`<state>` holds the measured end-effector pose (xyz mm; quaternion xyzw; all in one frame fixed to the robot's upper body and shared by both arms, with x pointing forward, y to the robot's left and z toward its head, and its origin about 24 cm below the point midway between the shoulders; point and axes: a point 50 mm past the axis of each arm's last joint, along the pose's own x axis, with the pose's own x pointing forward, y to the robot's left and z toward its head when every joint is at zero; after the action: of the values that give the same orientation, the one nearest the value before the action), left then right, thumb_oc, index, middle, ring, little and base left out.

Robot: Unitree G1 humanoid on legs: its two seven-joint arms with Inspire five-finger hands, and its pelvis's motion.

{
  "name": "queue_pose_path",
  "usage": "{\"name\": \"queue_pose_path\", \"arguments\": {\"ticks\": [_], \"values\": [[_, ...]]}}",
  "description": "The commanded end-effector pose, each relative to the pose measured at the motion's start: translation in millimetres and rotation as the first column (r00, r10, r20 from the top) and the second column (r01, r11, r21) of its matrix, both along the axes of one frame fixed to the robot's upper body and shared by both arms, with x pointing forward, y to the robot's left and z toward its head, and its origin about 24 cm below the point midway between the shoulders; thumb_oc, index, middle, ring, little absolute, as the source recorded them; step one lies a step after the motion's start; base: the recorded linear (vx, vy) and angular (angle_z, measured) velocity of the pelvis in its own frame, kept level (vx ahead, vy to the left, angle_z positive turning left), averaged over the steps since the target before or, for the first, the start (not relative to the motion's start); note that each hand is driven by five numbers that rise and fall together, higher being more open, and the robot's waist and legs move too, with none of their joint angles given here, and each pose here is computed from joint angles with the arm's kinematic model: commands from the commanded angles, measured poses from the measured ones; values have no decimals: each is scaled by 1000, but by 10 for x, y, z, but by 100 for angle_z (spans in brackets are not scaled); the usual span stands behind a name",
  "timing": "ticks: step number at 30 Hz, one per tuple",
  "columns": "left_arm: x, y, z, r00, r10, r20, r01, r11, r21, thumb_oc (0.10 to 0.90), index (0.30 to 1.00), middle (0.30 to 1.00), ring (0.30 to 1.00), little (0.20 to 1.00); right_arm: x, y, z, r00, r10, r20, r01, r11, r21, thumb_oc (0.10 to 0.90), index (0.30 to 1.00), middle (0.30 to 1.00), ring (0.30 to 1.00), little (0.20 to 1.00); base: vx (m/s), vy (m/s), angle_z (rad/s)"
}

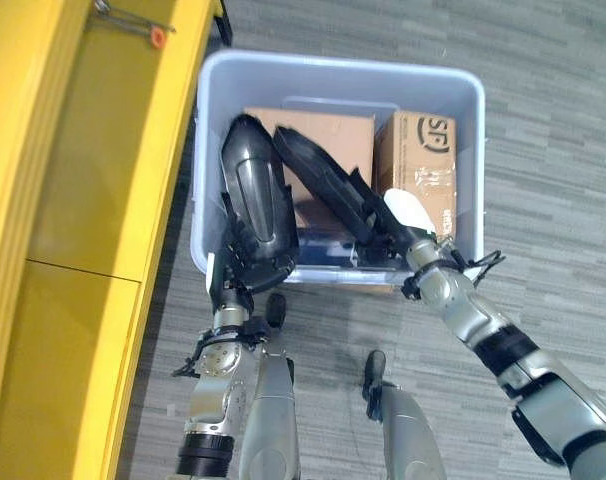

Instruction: Move parts from the plastic box to the shelf.

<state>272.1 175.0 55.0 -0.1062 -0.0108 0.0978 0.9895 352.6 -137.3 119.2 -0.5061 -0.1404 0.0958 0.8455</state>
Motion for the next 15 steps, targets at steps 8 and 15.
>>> {"name": "queue_pose_path", "arguments": {"ticks": [8, 15], "values": [[-67, 46, 102, 997, -50, 58, 50, 999, 14, 900, 1000, 1000, 1000, 1000, -247, -101, 1160, 877, 74, 475, -114, 992, 55, 400, 300, 300, 300, 300, 26, -25, -9], [-163, 60, -34, 997, -72, 3, 72, 997, 17, 900, 1000, 1000, 1000, 1000, -405, -112, 1284, 834, 54, 549, -162, 975, 150, 400, 300, 300, 300, 300, 60, -28, -9]]}}
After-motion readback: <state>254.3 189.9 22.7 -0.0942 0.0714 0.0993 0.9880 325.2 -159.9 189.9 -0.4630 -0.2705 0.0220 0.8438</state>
